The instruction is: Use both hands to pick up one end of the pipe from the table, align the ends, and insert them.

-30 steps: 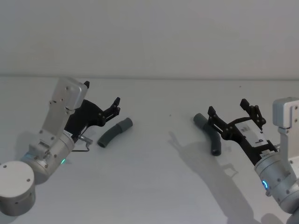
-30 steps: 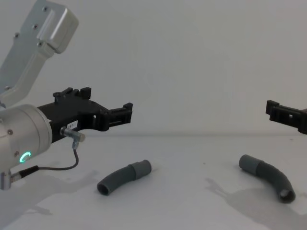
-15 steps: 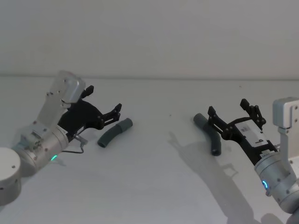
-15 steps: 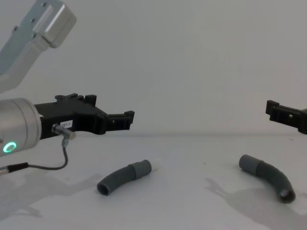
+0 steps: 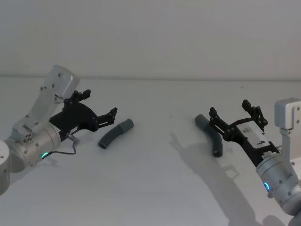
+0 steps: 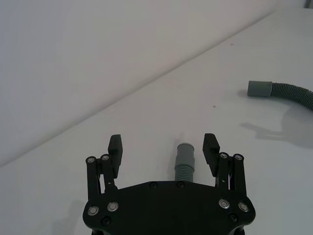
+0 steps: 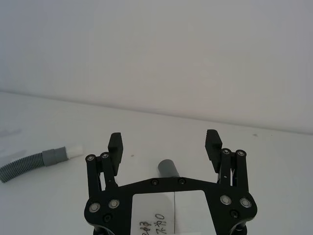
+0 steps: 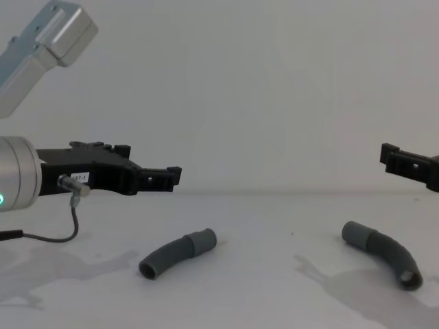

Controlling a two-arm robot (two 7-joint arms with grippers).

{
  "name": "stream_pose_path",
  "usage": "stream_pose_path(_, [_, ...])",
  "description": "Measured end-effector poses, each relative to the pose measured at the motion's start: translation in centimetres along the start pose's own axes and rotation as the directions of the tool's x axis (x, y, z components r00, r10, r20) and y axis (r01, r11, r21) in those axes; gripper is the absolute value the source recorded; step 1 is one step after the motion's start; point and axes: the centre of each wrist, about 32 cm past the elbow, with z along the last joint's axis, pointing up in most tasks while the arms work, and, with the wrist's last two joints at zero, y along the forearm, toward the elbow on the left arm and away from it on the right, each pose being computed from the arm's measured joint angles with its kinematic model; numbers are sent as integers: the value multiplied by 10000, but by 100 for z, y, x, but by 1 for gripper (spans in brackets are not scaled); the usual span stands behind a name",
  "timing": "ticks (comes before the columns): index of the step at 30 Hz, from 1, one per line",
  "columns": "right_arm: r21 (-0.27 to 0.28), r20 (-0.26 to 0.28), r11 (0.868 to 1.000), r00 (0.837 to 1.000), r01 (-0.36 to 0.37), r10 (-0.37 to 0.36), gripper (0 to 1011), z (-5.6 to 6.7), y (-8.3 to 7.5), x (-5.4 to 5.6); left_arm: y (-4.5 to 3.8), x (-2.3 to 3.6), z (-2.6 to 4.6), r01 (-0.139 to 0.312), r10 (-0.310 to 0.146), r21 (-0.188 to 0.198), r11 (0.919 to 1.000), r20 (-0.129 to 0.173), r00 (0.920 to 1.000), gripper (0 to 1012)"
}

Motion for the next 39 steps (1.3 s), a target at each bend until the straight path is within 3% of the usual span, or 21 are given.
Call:
stream_pose_path(10, [1, 0, 10000, 10000, 0, 0, 1001, 0, 0, 0, -5, 70, 25, 231, -224, 345, 9991, -207, 9995, 1001])
stream_pose_path(21, [1, 1, 10000, 10000, 0, 0, 1001, 0, 0, 0, -76, 161, 69, 738, -702, 850, 9936, -442, 9965, 1001])
stream_pose_path(39, [0, 0, 10000, 10000, 0, 0, 1001, 0, 0, 0, -111, 134, 40, 1162, -1091, 1290, 9848, -606, 9922, 1001])
